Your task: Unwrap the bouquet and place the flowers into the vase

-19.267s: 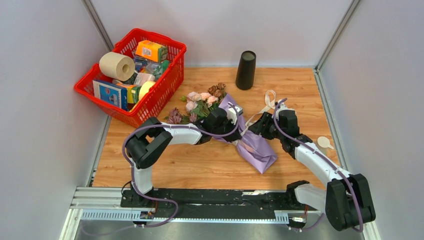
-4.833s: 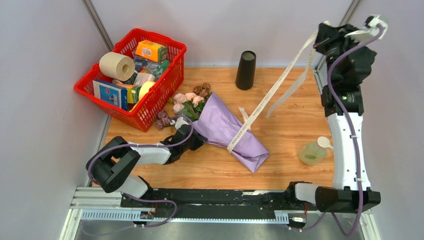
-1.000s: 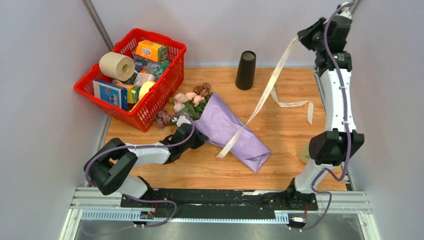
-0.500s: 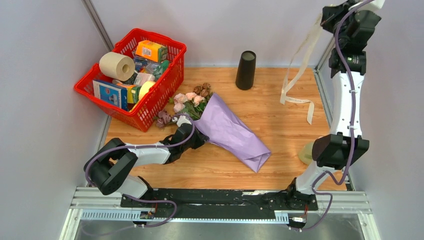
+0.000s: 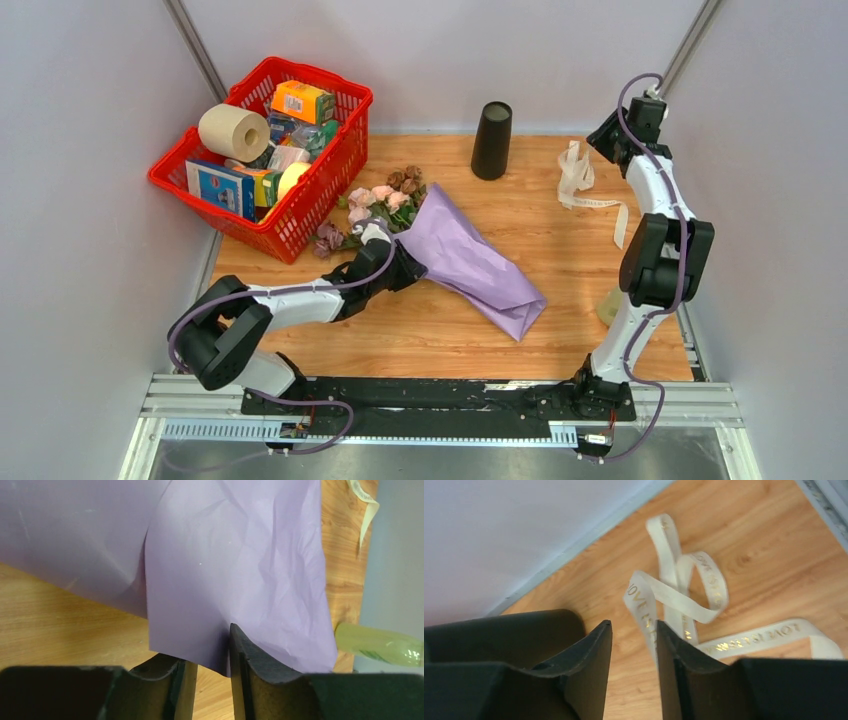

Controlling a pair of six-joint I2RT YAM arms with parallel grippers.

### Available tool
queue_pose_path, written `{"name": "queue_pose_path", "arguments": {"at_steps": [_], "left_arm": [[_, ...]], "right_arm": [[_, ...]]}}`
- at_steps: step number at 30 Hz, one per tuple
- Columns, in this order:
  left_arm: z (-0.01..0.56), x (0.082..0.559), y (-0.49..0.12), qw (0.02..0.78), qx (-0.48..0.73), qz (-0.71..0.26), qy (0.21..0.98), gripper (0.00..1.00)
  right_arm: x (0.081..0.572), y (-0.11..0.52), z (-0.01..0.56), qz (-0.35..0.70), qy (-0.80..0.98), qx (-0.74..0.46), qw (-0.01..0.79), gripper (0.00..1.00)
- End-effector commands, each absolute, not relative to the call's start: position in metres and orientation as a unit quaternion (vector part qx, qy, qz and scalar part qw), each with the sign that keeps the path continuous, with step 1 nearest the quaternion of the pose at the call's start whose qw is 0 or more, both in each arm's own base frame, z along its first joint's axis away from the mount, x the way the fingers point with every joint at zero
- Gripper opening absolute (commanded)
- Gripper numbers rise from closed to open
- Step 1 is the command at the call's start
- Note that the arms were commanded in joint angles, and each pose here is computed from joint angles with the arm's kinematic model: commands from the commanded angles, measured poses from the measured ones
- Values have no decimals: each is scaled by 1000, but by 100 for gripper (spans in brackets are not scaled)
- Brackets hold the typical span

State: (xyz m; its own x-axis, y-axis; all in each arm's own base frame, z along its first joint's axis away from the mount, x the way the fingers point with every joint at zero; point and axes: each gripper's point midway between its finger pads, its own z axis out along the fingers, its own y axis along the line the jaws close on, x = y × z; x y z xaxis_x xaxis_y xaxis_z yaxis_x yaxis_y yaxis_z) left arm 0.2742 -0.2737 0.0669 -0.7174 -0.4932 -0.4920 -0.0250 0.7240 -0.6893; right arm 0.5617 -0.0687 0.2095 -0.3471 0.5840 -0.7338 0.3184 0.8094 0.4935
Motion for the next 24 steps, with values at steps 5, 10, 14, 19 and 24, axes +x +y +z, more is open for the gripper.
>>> {"name": "queue_pose_path", "arguments": {"at_steps": [5, 10, 14, 19, 24], "left_arm": [[123, 279, -287, 381, -105, -365, 843, 53], [143, 276, -283, 394, -101, -372, 834, 57], [153, 272, -277, 402, -96, -372, 831, 60], [167, 264, -267, 413, -89, -374, 826, 60], [185, 253, -262, 424, -68, -386, 816, 60]], "right_arm": [[532, -98, 171, 50, 807, 388, 441, 60], [516, -107, 139, 18, 807, 437, 397, 60], [507, -105, 113, 11, 814, 449, 369, 60], [501, -104, 80, 0, 822, 459, 338, 60], [499, -105, 53, -10, 827, 466, 316, 61]]}}
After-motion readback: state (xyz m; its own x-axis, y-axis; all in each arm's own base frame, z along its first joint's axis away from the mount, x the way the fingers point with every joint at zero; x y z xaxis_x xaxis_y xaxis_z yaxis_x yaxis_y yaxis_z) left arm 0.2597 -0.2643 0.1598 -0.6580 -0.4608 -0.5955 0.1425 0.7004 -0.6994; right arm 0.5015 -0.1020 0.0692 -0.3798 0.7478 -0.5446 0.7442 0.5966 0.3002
